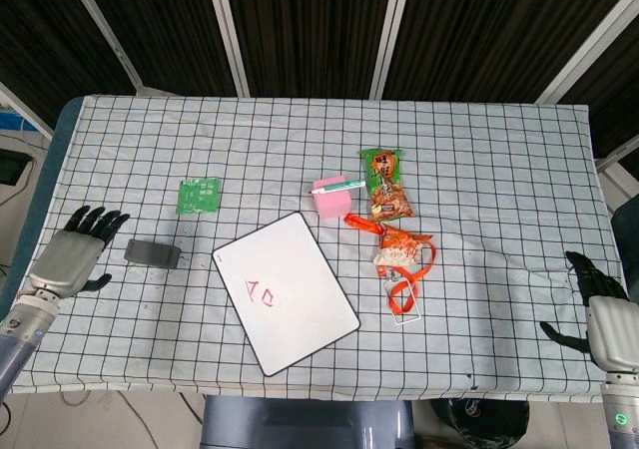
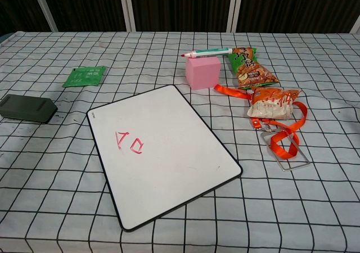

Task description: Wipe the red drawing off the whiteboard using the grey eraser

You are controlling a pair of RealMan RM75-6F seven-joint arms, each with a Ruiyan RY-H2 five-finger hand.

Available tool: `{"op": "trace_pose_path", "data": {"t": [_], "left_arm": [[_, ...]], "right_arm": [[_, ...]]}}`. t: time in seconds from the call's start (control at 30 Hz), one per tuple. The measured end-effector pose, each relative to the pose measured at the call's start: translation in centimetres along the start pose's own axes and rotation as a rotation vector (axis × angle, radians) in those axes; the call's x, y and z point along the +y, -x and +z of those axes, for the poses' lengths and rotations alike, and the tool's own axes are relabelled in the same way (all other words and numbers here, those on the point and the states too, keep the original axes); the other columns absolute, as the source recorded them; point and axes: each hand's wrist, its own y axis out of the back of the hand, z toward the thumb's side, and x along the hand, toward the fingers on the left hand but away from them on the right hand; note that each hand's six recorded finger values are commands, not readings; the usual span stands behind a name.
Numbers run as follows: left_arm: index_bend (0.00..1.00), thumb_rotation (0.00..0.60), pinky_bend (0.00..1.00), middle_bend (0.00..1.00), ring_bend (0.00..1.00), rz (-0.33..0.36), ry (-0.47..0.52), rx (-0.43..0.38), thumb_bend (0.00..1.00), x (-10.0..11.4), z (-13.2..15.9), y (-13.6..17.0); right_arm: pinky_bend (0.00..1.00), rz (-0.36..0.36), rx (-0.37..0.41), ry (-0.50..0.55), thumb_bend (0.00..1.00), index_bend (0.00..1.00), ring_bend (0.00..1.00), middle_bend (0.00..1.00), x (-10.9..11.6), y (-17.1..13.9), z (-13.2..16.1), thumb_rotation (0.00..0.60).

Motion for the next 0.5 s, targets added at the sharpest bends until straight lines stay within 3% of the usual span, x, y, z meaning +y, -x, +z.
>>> {"op": "trace_pose_path", "data": {"t": [0.2, 0.5], "left_arm": [[0.06, 0.600, 0.00, 0.11, 0.00, -0.045, -0.034, -0.014, 0.13, -1.6, 0.8, -2.1], [0.11, 0.600, 0.00, 0.17, 0.00, -0.053, -0.058, -0.032, 0.13, -2.6, 1.9, -4.1]], "right_arm": [[0.21, 0.001, -0.002, 0.000, 0.20, 0.05, 0.20, 0.12, 0.0, 0.0, 0.0, 0.600], [0.21, 0.003, -0.004, 0.004, 0.20, 0.05, 0.20, 0.12, 0.0, 0.0, -0.1, 0.600]]}}
